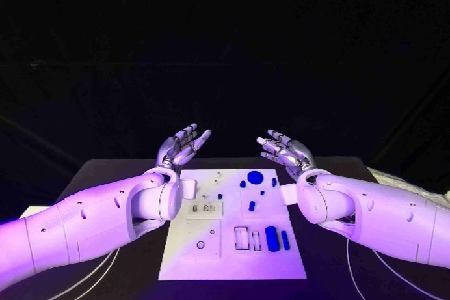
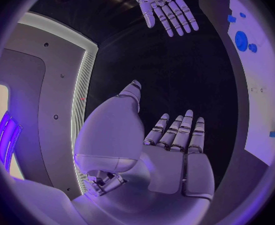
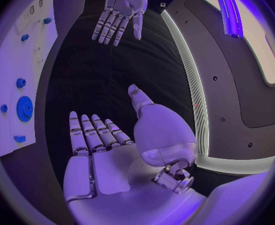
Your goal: Assemble the parts on the task board
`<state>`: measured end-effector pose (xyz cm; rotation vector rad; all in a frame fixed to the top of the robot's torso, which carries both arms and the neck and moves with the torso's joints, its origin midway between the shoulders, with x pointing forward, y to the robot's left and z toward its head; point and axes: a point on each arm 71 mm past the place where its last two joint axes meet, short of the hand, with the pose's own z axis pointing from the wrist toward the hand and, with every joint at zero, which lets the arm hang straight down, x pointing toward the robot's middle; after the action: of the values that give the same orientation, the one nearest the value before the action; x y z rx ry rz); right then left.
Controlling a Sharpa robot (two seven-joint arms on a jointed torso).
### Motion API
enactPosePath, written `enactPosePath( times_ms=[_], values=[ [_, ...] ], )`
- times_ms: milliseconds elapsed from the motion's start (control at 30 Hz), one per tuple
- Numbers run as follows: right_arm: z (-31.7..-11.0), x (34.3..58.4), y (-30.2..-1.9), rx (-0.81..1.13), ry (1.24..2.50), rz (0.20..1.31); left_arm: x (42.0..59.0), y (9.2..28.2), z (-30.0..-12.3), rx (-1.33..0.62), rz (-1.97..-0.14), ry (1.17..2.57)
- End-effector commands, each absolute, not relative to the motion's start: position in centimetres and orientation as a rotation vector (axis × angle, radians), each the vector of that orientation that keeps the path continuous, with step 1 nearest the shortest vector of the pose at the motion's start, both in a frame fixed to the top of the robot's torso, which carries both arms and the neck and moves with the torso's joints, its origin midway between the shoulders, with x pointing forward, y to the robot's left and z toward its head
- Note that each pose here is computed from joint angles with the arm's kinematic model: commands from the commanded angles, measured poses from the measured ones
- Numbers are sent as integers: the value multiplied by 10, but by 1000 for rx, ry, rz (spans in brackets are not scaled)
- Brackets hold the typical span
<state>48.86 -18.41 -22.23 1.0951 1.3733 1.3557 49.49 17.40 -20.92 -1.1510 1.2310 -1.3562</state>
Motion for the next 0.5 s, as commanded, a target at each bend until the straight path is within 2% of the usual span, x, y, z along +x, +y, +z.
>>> enactPosePath(
  times_ms=[33, 300, 333, 500],
  values=[
    [-223, 489, -170, 965, 1556, 1484, 494, 169, -206, -1103, -1441, 1237],
    [-223, 492, -167, 907, 1630, 1513, 494, 169, -206, -1103, -1441, 1237],
    [-211, 510, -192, 673, 1558, 1356, 495, 189, -206, -1098, -1446, 1231],
    [-205, 513, -196, 592, 1552, 1311, 492, 191, -204, -1094, -1448, 1230]
  ],
)
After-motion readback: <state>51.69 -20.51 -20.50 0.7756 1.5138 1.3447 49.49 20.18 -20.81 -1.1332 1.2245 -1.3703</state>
